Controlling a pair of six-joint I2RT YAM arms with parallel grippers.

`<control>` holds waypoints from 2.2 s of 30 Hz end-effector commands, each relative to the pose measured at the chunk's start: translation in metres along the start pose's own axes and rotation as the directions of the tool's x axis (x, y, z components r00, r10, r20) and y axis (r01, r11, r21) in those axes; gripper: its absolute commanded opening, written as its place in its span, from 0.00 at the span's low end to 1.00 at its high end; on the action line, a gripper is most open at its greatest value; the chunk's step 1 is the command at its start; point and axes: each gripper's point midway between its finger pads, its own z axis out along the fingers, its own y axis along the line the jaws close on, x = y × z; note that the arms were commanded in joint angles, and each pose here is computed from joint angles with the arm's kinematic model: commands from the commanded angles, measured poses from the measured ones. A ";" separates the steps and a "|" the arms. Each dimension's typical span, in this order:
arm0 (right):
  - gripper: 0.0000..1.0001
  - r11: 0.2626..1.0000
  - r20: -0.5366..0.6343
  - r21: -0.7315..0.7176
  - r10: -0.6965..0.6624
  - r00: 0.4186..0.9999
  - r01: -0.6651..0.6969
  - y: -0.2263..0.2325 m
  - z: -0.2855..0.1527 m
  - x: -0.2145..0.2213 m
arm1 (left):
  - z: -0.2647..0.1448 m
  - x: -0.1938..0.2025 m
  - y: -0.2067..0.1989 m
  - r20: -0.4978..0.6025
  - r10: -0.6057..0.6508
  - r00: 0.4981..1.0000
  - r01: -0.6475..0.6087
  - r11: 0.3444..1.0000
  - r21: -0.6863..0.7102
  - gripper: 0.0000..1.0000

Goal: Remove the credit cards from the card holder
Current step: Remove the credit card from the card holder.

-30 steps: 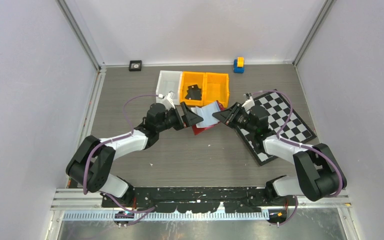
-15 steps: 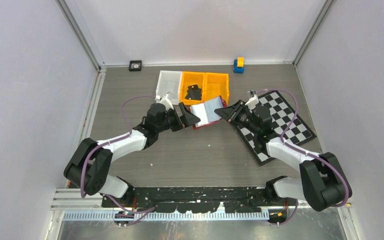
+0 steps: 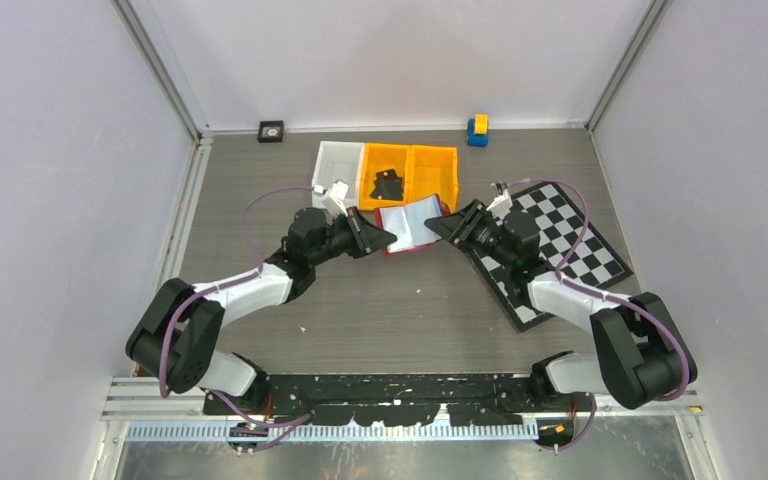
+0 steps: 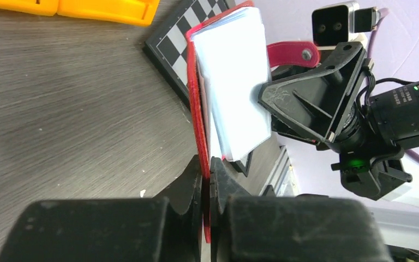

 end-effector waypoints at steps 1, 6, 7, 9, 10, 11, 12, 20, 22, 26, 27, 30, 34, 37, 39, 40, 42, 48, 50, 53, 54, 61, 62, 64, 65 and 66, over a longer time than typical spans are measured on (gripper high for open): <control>0.45 0.998 0.058 0.026 -0.060 0.996 0.059 0.002 -0.001 -0.013 | -0.007 -0.015 -0.005 0.046 0.081 0.996 -0.079 0.996 -0.043 0.00; 0.46 0.991 0.074 0.101 -0.100 0.992 0.092 -0.004 -0.007 -0.019 | -0.006 -0.013 0.004 0.020 0.095 0.995 -0.093 0.991 -0.092 0.00; 0.43 0.990 0.070 0.102 -0.099 0.993 0.092 -0.004 -0.007 -0.019 | -0.005 -0.012 0.005 0.011 0.092 0.996 -0.090 0.991 -0.095 0.00; 0.31 0.991 0.063 0.100 -0.092 0.994 0.085 -0.004 -0.006 -0.018 | -0.003 -0.011 0.005 0.005 0.088 0.996 -0.087 0.992 -0.091 0.00; 0.26 0.992 0.054 0.095 -0.088 0.995 0.082 -0.003 -0.004 -0.017 | -0.003 -0.011 0.005 0.001 0.087 0.996 -0.086 0.992 -0.090 0.00; 0.24 0.993 0.036 0.090 -0.080 0.996 0.076 -0.003 -0.002 -0.015 | -0.002 -0.011 0.005 -0.003 0.087 0.996 -0.087 0.992 -0.088 0.00; 0.22 0.994 0.026 0.087 -0.074 0.997 0.071 -0.004 0.001 -0.013 | -0.002 -0.010 0.005 -0.005 0.087 0.996 -0.087 0.992 -0.086 0.00; 0.34 0.998 -0.030 0.045 -0.043 0.999 0.044 -0.005 0.011 -0.003 | 0.000 -0.008 -0.003 -0.049 0.104 0.993 -0.107 0.992 -0.061 0.00; 0.35 0.999 -0.038 0.032 -0.041 0.998 0.043 -0.002 0.011 -0.001 | 0.002 -0.008 -0.004 -0.059 0.104 0.993 -0.107 0.993 -0.052 0.00; 0.39 0.999 -0.061 0.002 -0.033 0.998 0.033 0.001 0.015 0.003 | 0.004 -0.006 -0.011 -0.082 0.123 0.989 -0.125 0.992 -0.016 0.00; 0.41 1.000 -0.063 -0.006 -0.027 0.998 0.026 0.002 0.015 0.004 | 0.004 -0.006 -0.014 -0.090 0.131 0.987 -0.132 0.991 -0.006 0.00; 0.52 1.000 -0.070 0.013 -0.013 0.997 0.014 -0.005 0.017 0.006 | 0.002 -0.008 -0.020 -0.099 0.152 0.983 -0.152 0.988 0.003 0.00; 0.73 0.995 -0.050 0.104 -0.001 0.999 0.007 -0.024 0.016 0.006 | -0.006 -0.012 -0.031 -0.093 0.177 0.980 -0.176 0.984 0.021 0.00; 0.83 0.991 -0.020 0.132 -0.007 1.000 0.009 -0.029 0.012 0.003 | -0.011 -0.012 -0.042 -0.088 0.187 0.978 -0.182 0.981 0.061 0.04; 0.84 0.991 -0.003 0.133 -0.019 1.000 0.019 -0.027 0.009 0.000 | -0.015 -0.014 -0.048 -0.067 0.187 0.980 -0.181 0.980 0.084 0.04; 0.84 0.991 0.005 0.132 -0.025 1.000 0.024 -0.026 0.007 -0.002 | -0.016 -0.015 -0.051 -0.055 0.191 0.980 -0.186 0.978 0.098 0.03; 0.85 0.992 0.019 0.120 -0.038 0.999 0.036 -0.022 0.005 -0.005 | -0.020 -0.017 -0.058 -0.033 0.198 0.980 -0.192 0.974 0.122 0.00; 0.87 0.999 -0.005 0.006 -0.033 0.999 0.033 -0.003 0.008 0.000 | -0.032 -0.023 -0.074 0.042 0.209 0.977 -0.214 0.959 0.185 0.00; 0.88 0.998 -0.018 -0.053 -0.018 1.000 0.017 0.005 0.010 0.003 | -0.036 -0.025 -0.079 0.059 0.215 0.975 -0.223 0.954 0.200 0.00; 0.88 0.985 -0.034 -0.174 -0.003 0.999 -0.003 0.023 0.011 0.006 | -0.038 -0.025 -0.083 0.072 0.207 0.976 -0.218 0.952 0.214 0.00; 0.88 0.977 -0.038 -0.212 0.002 0.999 -0.010 0.029 0.011 0.006 | -0.039 -0.026 -0.083 0.074 0.204 0.976 -0.215 0.952 0.217 0.00; 0.80 0.933 -0.037 -0.360 0.012 0.999 -0.024 0.056 0.004 0.005 | -0.033 -0.022 -0.081 0.045 0.189 0.981 -0.195 0.954 0.226 0.00; 0.78 0.931 -0.034 -0.363 0.008 0.999 -0.020 0.058 0.003 0.004 | -0.032 -0.021 -0.079 0.041 0.187 0.982 -0.191 0.957 0.219 0.00; 0.74 0.928 -0.024 -0.372 -0.002 1.000 -0.007 0.062 0.000 0.003 | -0.031 -0.022 -0.074 0.034 0.183 0.983 -0.186 0.963 0.193 0.00; 0.72 0.927 -0.017 -0.375 -0.007 1.000 0.000 0.063 -0.002 0.002 | -0.030 -0.022 -0.070 0.032 0.182 0.983 -0.185 0.967 0.174 0.00; 0.70 0.928 -0.015 -0.372 -0.009 1.000 0.003 0.063 -0.002 0.002 | -0.029 -0.021 -0.067 0.028 0.179 0.983 -0.182 0.971 0.156 0.00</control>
